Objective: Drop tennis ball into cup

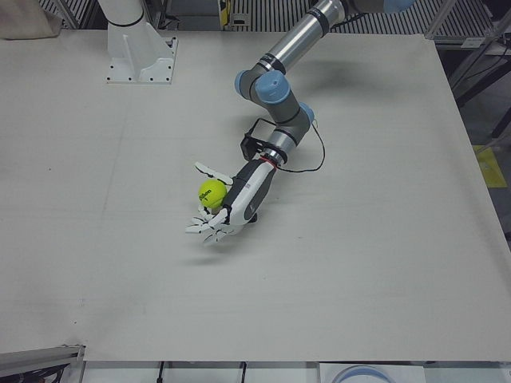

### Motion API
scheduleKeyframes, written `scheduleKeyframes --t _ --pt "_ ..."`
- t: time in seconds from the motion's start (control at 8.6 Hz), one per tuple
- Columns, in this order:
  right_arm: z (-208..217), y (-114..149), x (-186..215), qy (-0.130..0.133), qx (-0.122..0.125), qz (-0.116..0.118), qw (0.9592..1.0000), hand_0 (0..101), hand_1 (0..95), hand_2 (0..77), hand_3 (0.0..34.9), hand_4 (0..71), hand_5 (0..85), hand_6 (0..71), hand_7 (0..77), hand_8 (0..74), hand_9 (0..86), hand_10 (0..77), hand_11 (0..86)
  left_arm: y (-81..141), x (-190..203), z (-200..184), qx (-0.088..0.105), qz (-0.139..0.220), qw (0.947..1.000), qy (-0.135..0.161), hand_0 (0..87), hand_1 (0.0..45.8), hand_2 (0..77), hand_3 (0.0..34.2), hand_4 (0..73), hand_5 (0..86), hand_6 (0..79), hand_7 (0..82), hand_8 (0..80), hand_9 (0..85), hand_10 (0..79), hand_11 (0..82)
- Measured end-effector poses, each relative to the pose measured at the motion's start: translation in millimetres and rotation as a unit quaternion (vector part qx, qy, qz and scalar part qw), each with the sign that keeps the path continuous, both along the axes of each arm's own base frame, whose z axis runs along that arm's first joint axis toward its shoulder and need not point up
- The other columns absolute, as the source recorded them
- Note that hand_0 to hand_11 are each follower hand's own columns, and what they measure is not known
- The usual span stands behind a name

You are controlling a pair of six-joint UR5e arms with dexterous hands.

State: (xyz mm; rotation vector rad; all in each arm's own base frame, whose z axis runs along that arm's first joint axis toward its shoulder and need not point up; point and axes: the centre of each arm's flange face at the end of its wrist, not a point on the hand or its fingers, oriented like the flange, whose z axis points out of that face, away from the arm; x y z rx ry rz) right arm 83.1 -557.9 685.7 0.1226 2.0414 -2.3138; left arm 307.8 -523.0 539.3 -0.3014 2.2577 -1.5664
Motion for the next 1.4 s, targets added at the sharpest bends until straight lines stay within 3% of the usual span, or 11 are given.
scheduleKeyframes --t 0.12,0.23,0.35,0.47,0.58,0.7,0.81,0.93,1.05,1.28,1.4 --pt "0.0 0.0 0.0 0.0 0.0 0.0 1.0 0 0.5 0.5 0.0 0.0 0.0 0.0 0.0 0.0 0.0 0.0 0.5 0.0 -2.4 2.0 -0.002 -0.002 1.0 -0.004 61.6 20.2 1.1 0.0 18.5 19.6 64.4 37.1 34.4 22.9 8.7 14.7" --pt "0.1 0.0 0.0 0.0 0.0 0.0 1.0 0 0.5 0.5 0.0 0.0 0.0 0.0 0.0 0.0 0.0 0.0 0.5 -1.6 -7.0 4.0 -0.005 -0.006 0.9999 -0.008 61.6 20.2 1.1 0.0 18.5 19.6 64.4 37.1 34.4 22.9 8.7 14.7" --pt "0.1 0.1 0.0 0.0 0.0 0.0 1.0 0 0.5 0.5 0.0 0.0 0.0 0.0 0.0 0.0 0.0 0.0 0.5 -4.9 -13.9 7.4 -0.008 -0.012 0.9998 -0.012 59.6 18.5 1.1 0.0 14.7 14.7 40.9 24.5 27.8 16.4 8.7 13.6" --pt "-0.1 -0.1 0.0 0.0 0.0 0.0 1.0 0 0.5 0.5 0.0 0.0 0.0 0.0 0.0 0.0 0.0 0.0 0.5 -8.0 -19.9 10.4 -0.01 -0.017 0.9997 -0.014 59.6 18.5 1.1 0.0 14.7 14.7 40.9 24.5 27.8 16.4 8.7 13.6" --pt "-0.1 -0.1 0.0 0.0 0.0 0.0 1.0 0 0.5 0.5 0.0 0.0 0.0 0.0 0.0 0.0 0.0 0.0 0.5 -10.4 -25.2 12.3 -0.012 -0.021 0.9996 -0.014 59.4 19.1 1.1 0.0 14.7 15.3 30.5 23.5 27.8 15.3 7.6 13.6" --pt "-0.3 -0.3 0.0 0.0 0.0 0.0 1.0 0 0.5 0.5 0.0 0.0 0.0 0.0 0.0 0.0 0.0 0.0 0.5 -15.4 -35.4 11.0 -0.012 -0.029 0.9994 -0.012 59.4 19.1 1.1 0.0 14.7 15.3 38.7 21.3 27.8 15.3 7.6 13.6" --pt "-0.2 -0.2 0.0 0.0 0.0 0.0 1.0 0 0.5 0.5 0.0 0.0 0.0 0.0 0.0 0.0 0.0 0.0 0.5 -24.0 -55.4 5.8 -0.012 -0.041 0.9991 -0.006 59.5 19.1 1.1 0.0 14.7 16.9 38.2 21.8 27.8 14.7 8.7 14.7" --pt "-0.2 -0.2 0.0 0.0 0.0 0.0 1.0 0 0.5 0.5 0.0 0.0 0.0 0.0 0.5 0.0 0.0 0.0 0.5 -33.7 -85.7 -6.3 -0.01 -0.054 0.9985 -0.004 61.5 18.5 1.1 0.0 13.1 18.5 47.5 20.2 30.0 15.3 13.1 20.2" --pt "-0.1 -0.1 0.0 0.0 0.0 0.0 1.0 0 0.5 0.5 0.0 0.0 0.0 0.0 0.0 0.0 0.0 0.0 0.5 -43.6 -127.4 -21.2 -0.006 -0.065 0.9978 -0.009 60.5 16.9 1.1 0.0 13.6 18.5 49.6 20.2 30.5 15.3 15.3 22.9" --pt "0.1 0.1 0.0 0.0 0.0 0.0 1.0 0 0.5 0.5 0.0 0.0 0.0 0.0 0.0 0.0 0.0 0.0 0.5 -56.7 -212.7 -34.0 -0.004 -0.074 0.9971 -0.018 57.0 14.2 1.1 0.0 13.6 15.8 43.1 21.3 30.5 16.4 14.7 22.4" --pt "0.1 0.0 0.0 0.0 0.0 0.0 1.0 0 0.5 0.5 0.0 0.0 0.0 0.0 0.0 0.0 0.0 0.0 0.5 -57.8 -241.3 -29.1 -0.011 -0.08 0.9966 -0.013 57.0 14.2 1.1 0.0 13.6 15.8 43.1 21.3 30.5 16.4 14.7 22.4"
